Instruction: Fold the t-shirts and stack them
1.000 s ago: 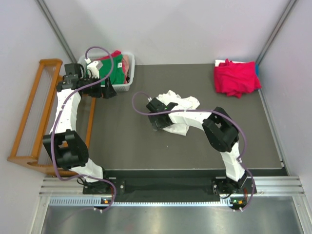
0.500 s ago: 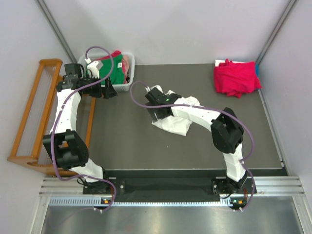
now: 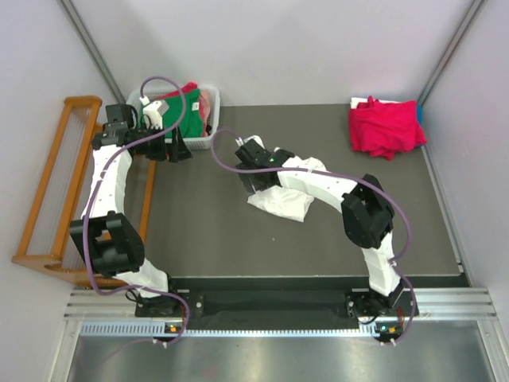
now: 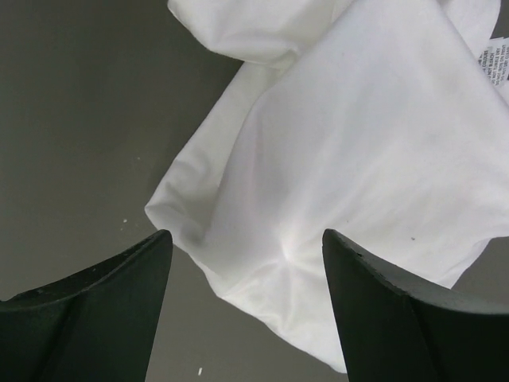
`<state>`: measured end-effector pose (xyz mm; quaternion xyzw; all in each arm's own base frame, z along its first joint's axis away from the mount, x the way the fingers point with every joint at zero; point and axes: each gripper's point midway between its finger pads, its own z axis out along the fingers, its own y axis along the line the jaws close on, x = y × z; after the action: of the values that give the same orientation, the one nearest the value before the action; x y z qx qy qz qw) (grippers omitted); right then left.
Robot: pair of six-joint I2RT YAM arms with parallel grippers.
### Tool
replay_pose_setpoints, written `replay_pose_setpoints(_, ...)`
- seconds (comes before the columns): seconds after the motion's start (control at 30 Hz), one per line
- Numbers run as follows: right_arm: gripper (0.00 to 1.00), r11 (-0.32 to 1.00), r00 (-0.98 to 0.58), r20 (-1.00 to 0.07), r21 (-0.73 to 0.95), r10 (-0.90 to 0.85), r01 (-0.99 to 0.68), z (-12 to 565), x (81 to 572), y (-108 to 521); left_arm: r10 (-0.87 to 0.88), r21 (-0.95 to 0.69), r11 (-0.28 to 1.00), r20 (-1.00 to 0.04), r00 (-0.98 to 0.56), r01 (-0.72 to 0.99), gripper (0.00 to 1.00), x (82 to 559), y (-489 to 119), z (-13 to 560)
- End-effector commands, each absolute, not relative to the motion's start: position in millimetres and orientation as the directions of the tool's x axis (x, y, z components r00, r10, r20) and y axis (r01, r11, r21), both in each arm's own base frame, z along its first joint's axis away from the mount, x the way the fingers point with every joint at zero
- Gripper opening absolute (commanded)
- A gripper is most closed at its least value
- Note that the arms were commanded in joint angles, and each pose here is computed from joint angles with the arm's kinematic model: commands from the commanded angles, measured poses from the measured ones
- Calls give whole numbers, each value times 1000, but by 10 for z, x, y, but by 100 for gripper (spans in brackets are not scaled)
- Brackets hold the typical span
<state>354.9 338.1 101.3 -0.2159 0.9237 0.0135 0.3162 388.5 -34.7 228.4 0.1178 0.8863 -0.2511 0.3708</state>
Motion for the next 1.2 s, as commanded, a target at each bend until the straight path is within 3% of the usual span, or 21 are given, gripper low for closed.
replay_pose_setpoints(0.0, 76, 914, -704, -608, -92, -366, -395, 1024, 3673, 3450, 36, -351, 831, -741, -670, 433, 98, 3886, -367, 2381)
replay_pose_setpoints(0.23, 67, 912, -712, -598, -80, -368, -403, 953, 3680, 3516, 27, -375, 815, -736, -676, 441, 98, 3871, -414, 2374)
replay_pose_setpoints(0.83, 66, 892, -762, -508, -27, -401, -451, 459, 3188, 3594, 36, -384, 800, -738, -674, 462, 98, 3847, -447, 2407)
replay_pose_setpoints(1.17, 76, 892, -651, -645, -112, -400, -437, 1446, 3517, 3519, 31, -395, 790, -737, -675, 468, 98, 3835, -495, 2432)
